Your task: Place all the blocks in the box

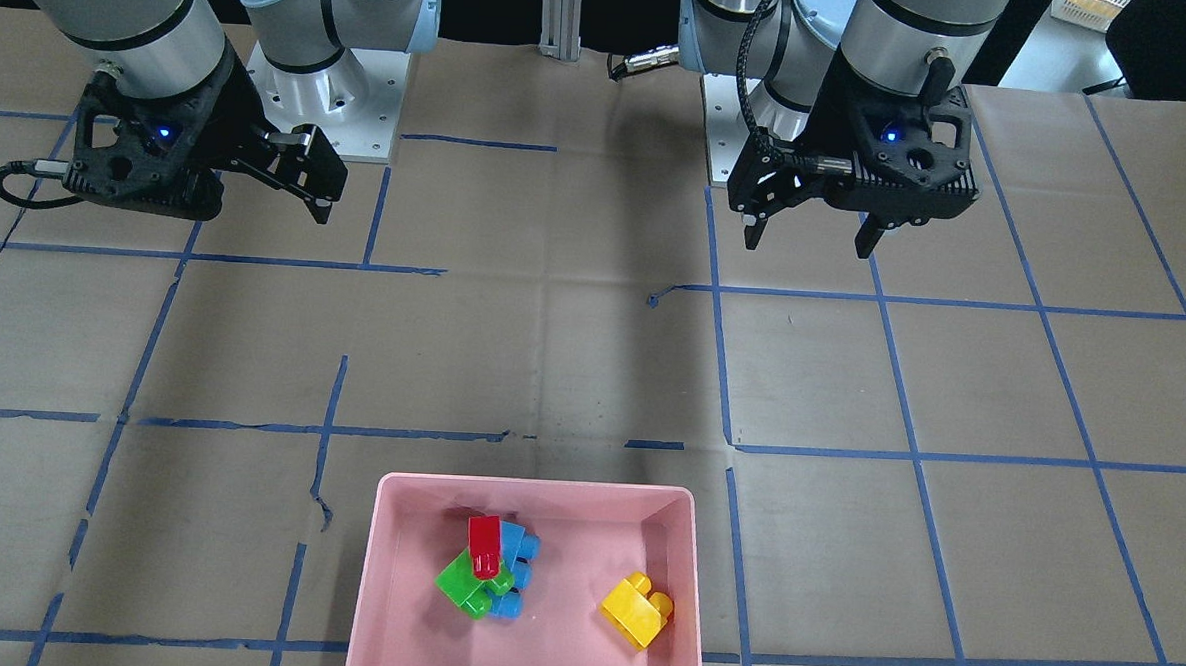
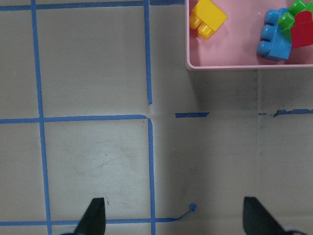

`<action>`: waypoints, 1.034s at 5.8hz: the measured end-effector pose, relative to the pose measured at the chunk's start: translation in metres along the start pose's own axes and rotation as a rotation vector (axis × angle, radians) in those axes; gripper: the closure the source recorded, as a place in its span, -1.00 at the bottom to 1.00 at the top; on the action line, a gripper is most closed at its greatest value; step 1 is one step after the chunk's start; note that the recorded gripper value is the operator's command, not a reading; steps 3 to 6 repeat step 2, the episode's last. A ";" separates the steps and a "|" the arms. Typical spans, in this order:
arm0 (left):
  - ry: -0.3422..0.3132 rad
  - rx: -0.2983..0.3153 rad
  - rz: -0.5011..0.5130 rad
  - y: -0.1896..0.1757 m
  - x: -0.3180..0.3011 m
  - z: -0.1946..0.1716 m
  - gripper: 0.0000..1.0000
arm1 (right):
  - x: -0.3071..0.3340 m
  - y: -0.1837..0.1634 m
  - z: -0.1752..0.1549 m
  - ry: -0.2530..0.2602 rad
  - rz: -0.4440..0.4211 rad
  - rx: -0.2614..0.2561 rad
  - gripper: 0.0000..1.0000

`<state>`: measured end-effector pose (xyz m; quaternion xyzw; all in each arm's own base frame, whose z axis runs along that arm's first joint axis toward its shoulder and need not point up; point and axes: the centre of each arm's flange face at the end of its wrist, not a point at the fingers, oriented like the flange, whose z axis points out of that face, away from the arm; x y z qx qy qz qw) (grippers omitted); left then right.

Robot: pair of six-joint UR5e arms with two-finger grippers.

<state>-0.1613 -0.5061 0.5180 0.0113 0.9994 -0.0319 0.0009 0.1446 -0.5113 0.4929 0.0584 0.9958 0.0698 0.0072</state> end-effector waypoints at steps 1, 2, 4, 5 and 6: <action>0.000 0.000 0.000 0.000 0.000 0.000 -1.00 | 0.000 0.000 0.000 0.000 -0.001 0.000 -0.99; 0.000 -0.002 0.000 0.000 0.000 0.001 -1.00 | 0.000 0.000 0.000 0.000 -0.002 -0.001 -0.99; 0.000 -0.002 0.000 0.000 0.000 0.001 -1.00 | 0.000 0.000 0.000 0.000 -0.002 -0.001 -0.99; 0.000 -0.002 0.000 0.000 0.000 0.001 -1.00 | 0.000 0.000 0.000 0.000 -0.002 -0.001 -0.99; 0.000 -0.002 0.000 0.000 0.000 0.001 -1.00 | 0.000 0.000 0.000 0.000 -0.002 -0.001 -0.99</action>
